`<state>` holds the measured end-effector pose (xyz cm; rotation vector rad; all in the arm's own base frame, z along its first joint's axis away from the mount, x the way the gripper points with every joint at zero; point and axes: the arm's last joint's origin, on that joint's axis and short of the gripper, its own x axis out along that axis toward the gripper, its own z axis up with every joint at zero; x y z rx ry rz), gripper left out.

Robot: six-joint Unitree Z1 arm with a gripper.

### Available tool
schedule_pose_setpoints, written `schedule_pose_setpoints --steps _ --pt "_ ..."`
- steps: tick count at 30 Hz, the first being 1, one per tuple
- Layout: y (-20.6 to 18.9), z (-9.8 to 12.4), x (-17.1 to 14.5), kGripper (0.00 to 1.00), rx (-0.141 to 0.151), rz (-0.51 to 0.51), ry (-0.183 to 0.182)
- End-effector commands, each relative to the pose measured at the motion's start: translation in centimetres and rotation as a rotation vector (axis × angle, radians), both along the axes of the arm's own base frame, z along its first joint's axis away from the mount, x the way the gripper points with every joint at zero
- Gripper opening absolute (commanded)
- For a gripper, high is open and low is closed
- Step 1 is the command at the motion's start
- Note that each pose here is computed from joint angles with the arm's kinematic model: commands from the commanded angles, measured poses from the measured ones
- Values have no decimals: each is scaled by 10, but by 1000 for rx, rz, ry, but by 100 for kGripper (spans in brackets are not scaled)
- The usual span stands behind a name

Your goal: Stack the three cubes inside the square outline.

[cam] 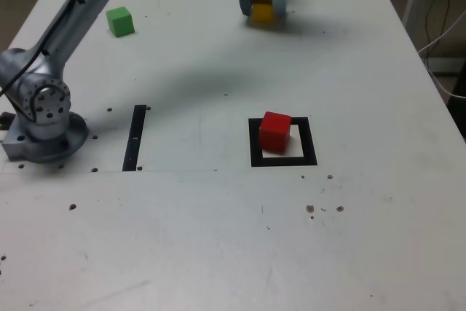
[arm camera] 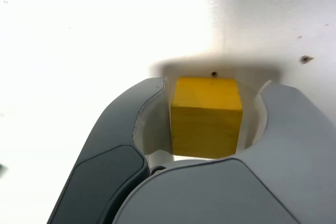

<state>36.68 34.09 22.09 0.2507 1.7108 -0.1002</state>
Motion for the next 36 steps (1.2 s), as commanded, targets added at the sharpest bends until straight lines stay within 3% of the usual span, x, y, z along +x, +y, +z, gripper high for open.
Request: schedule_pose_setpoints --steps 1,11,16,24,36 --pt "1 -2 1 35 -2 5 -3" --pt "-3 1 -1 30 -28 10 -4" --pt "-17 21 -1 29 -26 8 -15" --pt "-62 69 5 29 -4 -38 -80" --pt "-154 96 -4 29 -6 -121 -91"
